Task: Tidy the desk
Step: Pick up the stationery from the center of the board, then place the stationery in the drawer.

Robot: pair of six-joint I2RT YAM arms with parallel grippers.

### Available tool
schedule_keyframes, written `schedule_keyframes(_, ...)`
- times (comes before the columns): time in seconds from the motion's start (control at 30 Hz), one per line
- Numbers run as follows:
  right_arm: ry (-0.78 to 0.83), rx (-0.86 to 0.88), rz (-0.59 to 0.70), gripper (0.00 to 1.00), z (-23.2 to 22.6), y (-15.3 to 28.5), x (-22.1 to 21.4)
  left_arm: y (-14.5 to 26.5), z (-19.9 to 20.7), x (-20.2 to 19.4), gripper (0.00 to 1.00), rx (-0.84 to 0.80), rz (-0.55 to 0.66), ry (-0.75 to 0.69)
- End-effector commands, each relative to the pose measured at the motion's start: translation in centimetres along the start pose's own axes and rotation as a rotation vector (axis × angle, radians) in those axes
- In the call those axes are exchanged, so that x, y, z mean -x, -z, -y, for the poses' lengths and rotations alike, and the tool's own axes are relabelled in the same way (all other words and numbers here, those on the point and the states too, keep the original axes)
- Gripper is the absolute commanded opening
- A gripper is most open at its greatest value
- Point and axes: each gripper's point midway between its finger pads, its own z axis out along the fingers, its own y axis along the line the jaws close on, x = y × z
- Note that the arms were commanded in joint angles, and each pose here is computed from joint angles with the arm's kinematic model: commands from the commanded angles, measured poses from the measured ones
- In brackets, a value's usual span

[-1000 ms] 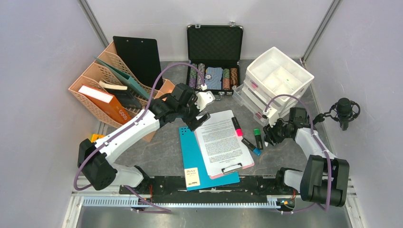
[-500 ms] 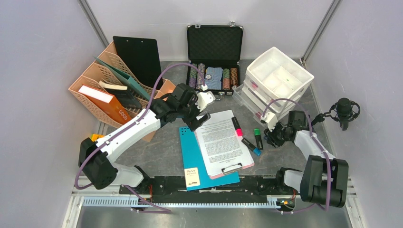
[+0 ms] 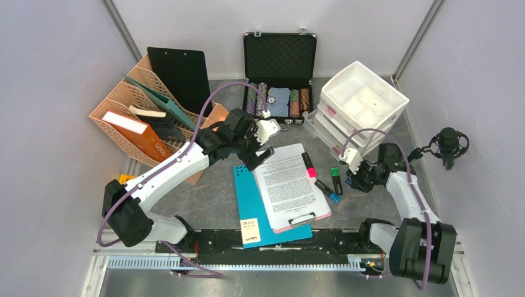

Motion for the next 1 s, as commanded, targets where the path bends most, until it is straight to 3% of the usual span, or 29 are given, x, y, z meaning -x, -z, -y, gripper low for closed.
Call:
schedule_keyframes(0.0, 0.102, -0.053, 0.05, 0.05, 1.3, 4.2, 3.6, 0.9, -0.4, 1.6, 1.0, 0.018, 0.066, 0.006)
schedule_keyframes(0.37, 0.081, -0.15, 0.272, 0.05, 4.2, 10.9, 13.1, 1.2, -0.3, 1.9, 1.0, 0.015, 0.077, 0.01)
schedule_keyframes(0.63, 0.023, -0.182, 0.307, 0.06, 6.7, 9.7, 16.4, 1.2, -0.3, 1.9, 1.0, 0.011, 0.078, 0.013)
schedule_keyframes(0.97, -0.035, -0.289, 0.265, 0.11, 9.9, 7.5, 16.9, 1.1, -0.1, 1.8, 1.0, 0.004, 0.076, 0.016)
